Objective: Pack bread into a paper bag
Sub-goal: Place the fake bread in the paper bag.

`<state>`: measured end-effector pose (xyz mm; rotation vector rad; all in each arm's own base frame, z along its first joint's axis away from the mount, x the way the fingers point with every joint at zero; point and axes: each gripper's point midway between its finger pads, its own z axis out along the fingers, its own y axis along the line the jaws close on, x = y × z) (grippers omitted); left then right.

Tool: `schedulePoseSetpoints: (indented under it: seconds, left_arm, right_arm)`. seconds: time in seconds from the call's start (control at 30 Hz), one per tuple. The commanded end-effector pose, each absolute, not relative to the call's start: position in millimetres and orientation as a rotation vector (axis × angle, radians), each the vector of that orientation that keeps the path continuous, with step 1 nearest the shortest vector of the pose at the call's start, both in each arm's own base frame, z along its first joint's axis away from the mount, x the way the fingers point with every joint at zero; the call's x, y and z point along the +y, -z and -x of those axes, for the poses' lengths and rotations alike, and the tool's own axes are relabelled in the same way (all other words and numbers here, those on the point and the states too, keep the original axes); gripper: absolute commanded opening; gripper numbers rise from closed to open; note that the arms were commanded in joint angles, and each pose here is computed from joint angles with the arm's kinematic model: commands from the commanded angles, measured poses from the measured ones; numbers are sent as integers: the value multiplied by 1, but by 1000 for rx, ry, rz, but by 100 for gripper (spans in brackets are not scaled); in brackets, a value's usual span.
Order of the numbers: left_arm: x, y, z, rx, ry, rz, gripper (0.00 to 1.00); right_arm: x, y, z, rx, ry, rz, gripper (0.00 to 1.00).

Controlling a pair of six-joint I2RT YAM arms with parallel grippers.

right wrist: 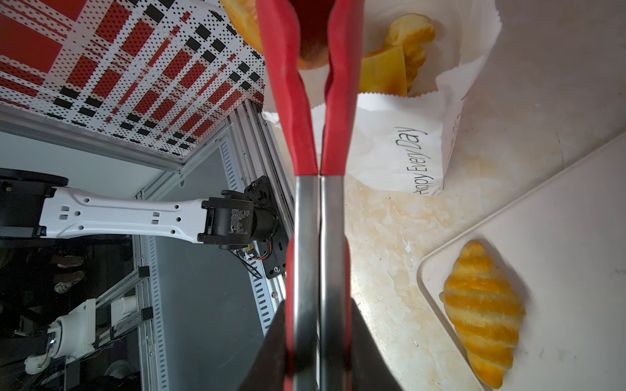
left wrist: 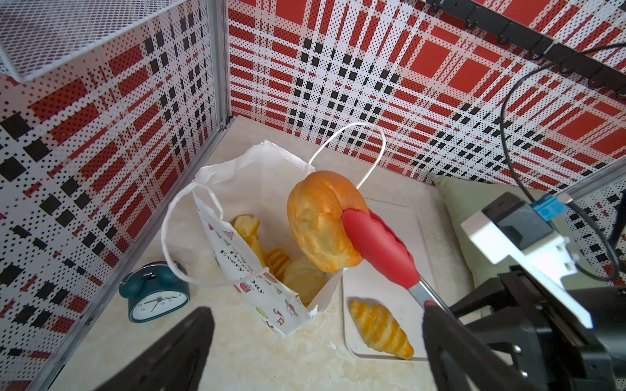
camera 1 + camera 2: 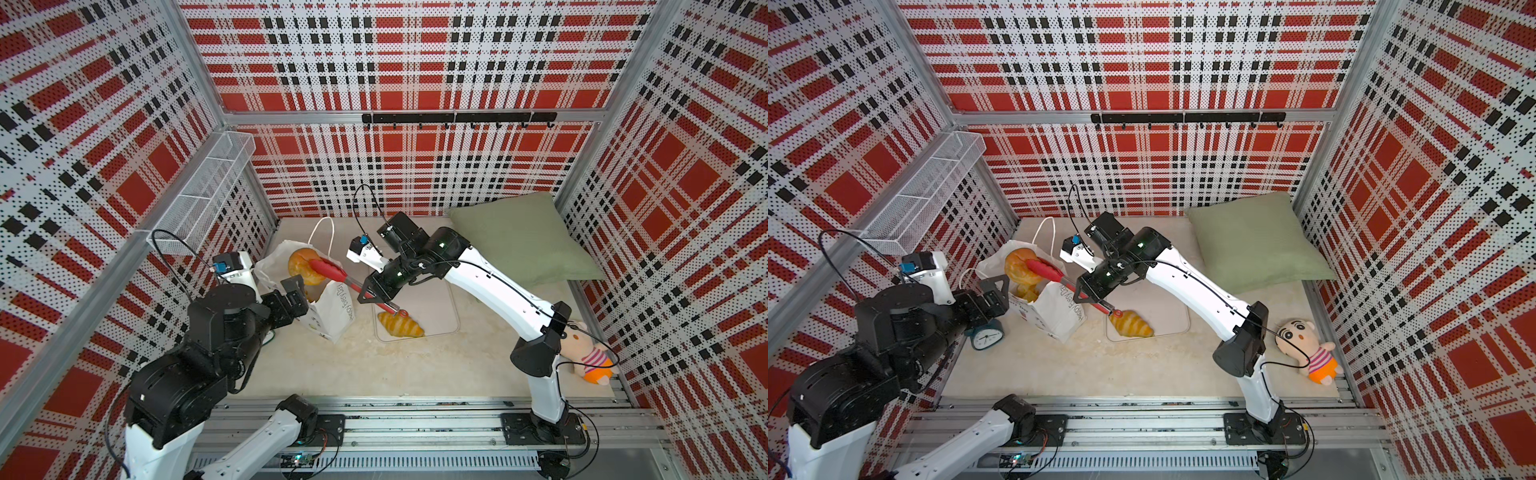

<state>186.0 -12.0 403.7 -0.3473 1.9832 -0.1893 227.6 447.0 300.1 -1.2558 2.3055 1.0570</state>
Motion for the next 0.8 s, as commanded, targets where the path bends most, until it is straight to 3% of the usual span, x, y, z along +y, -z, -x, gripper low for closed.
schedulePoseSetpoints:
  seconds: [0.0,0.3,0.4,0.77]
  left_arm:
    - [-12,-402,-189,1992,176,350,99]
    - [-19,-402,-198,2007,167,306,99]
    - [-22,-401,-202,2013,164,293,99]
    - [-27,-400,-208,2024,158,272,99]
  right_arm:
    - [460,-310,-236,2238,-1094,1237,21]
    - [462,-306,-235,2261,-1112,1234,36]
    - [460,-307,-234,2267,-1111,1230,37]
    - [446,-364,-232,2120,-1129,1140,45]
